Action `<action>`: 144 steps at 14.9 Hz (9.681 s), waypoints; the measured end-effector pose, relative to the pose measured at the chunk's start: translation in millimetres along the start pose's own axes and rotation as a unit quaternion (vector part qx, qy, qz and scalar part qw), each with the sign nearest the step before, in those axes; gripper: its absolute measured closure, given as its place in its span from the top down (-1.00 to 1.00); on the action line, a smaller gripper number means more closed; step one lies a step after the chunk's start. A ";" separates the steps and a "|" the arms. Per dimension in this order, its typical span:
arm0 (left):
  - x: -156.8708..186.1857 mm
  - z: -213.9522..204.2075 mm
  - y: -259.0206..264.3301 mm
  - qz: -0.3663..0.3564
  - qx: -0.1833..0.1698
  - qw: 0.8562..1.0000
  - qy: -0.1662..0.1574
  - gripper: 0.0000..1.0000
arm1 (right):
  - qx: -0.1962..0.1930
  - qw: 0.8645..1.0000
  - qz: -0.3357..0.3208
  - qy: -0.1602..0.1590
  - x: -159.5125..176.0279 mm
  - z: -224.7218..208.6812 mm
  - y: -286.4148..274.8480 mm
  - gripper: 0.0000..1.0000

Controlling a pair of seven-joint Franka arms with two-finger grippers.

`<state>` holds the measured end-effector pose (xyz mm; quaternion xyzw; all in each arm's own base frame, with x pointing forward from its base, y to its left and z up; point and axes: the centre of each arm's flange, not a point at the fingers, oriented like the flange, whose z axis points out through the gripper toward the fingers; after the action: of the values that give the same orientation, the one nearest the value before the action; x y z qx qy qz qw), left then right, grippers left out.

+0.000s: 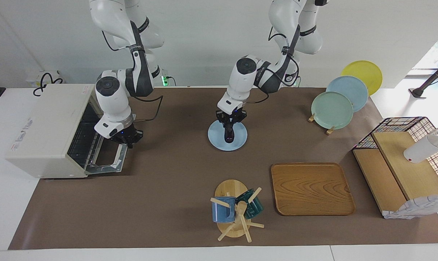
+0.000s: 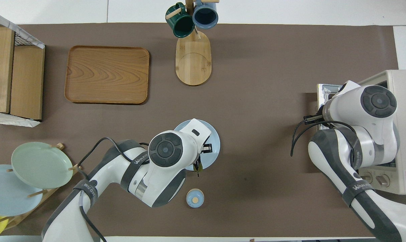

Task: Put eggplant into oven
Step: 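Lower the eggplant onto the plate while the right gripper opens the oven door, then withdraw the left gripper while the right gripper reaches the eggplant, then grasp the eggplant on the plate with the right gripper, then carry the eggplant with the right gripper into the open oven, then lower the eggplant inside the oven and open the right gripper, then pull the right gripper back out of the oven, then push the oven door closed with the right gripper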

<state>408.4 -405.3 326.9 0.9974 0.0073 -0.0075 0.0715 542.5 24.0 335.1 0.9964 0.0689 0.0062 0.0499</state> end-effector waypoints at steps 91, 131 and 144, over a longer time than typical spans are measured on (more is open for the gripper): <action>138.1 -306.3 -302.7 0.066 0.058 0.996 -0.025 1.00 | -0.062 0.988 -0.063 -0.125 -19.3 -57.2 46.5 -0.14; 130.0 -322.8 -303.9 0.067 0.070 0.995 -0.010 1.00 | -0.151 0.971 -0.167 -0.081 0.6 -82.8 14.6 -0.98; 130.2 -322.9 -304.9 0.068 0.074 0.995 -0.010 1.00 | -0.079 0.985 -0.114 -0.102 -5.8 -152.1 88.7 -0.98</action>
<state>538.2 -55.7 601.0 0.9980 -0.0614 -0.0132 -0.0025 545.9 -49.2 495.3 0.9703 0.1759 -0.0959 0.1355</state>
